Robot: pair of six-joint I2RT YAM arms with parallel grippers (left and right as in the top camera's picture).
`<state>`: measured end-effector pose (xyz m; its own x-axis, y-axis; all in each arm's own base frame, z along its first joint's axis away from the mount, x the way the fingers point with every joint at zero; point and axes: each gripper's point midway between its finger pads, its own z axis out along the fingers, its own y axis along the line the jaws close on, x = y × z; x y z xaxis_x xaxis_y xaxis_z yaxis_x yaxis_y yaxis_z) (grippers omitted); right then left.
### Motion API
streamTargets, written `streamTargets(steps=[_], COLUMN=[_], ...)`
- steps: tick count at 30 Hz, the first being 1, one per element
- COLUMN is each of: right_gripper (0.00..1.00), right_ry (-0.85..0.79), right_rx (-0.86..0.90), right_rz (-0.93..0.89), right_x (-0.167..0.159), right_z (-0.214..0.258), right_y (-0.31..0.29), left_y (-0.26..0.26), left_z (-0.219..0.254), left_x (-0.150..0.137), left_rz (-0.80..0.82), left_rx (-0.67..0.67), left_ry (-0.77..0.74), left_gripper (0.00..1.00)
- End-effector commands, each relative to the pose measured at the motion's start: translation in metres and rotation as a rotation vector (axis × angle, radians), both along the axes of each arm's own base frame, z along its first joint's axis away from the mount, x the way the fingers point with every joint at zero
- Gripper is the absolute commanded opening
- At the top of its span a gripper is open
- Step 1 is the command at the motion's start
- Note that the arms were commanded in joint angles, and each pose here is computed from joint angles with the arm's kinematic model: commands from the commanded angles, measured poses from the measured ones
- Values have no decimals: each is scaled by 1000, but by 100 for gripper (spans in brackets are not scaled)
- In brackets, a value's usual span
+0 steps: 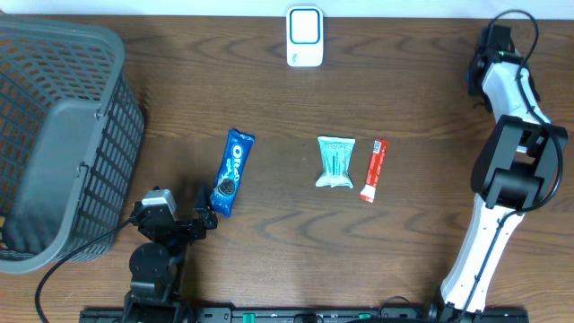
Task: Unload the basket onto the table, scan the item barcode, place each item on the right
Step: 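Carry the bottle with the right gripper to the table's right edge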
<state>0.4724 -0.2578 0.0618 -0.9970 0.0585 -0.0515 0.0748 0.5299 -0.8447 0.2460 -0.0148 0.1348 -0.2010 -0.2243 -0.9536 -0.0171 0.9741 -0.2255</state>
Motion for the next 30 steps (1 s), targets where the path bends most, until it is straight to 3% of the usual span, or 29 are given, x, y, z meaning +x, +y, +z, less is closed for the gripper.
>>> streamTargets(steps=[1, 4, 9, 15, 22, 24, 25, 26, 30], right_gripper=[26, 31, 31, 52, 56, 75, 95, 99, 99], right_ry=[-107, -111, -86, -151, -243, -244, -242, -247, -310], right_rx=[-14, -7, 0, -8, -27, -32, -35, -37, -63], right_rz=[-111, -158, -215, -316, -452, -476, -494, -506, -610], right_x=[-17, -33, -59, -80, -99, -106, -110, -113, -129], right_z=[1, -15, -38, -53, -53, -53, -53, -53, -52], right_y=[0, 3, 4, 9, -1, -5, -8, -9, -14], left_y=[2, 2, 2, 2, 2, 2, 2, 2, 2], left_z=[-19, -19, -19, -19, -19, -19, -19, -19, -19], left_x=[-1, -1, -1, -1, -1, -1, -1, -1, -1], left_rz=[9, 9, 9, 9, 9, 9, 9, 9, 9], left_rx=[3, 3, 3, 3, 3, 3, 3, 3, 3], left_ry=[47, 47, 47, 47, 47, 47, 47, 47, 47], left_gripper=[98, 98, 98, 98, 98, 98, 98, 98, 98])
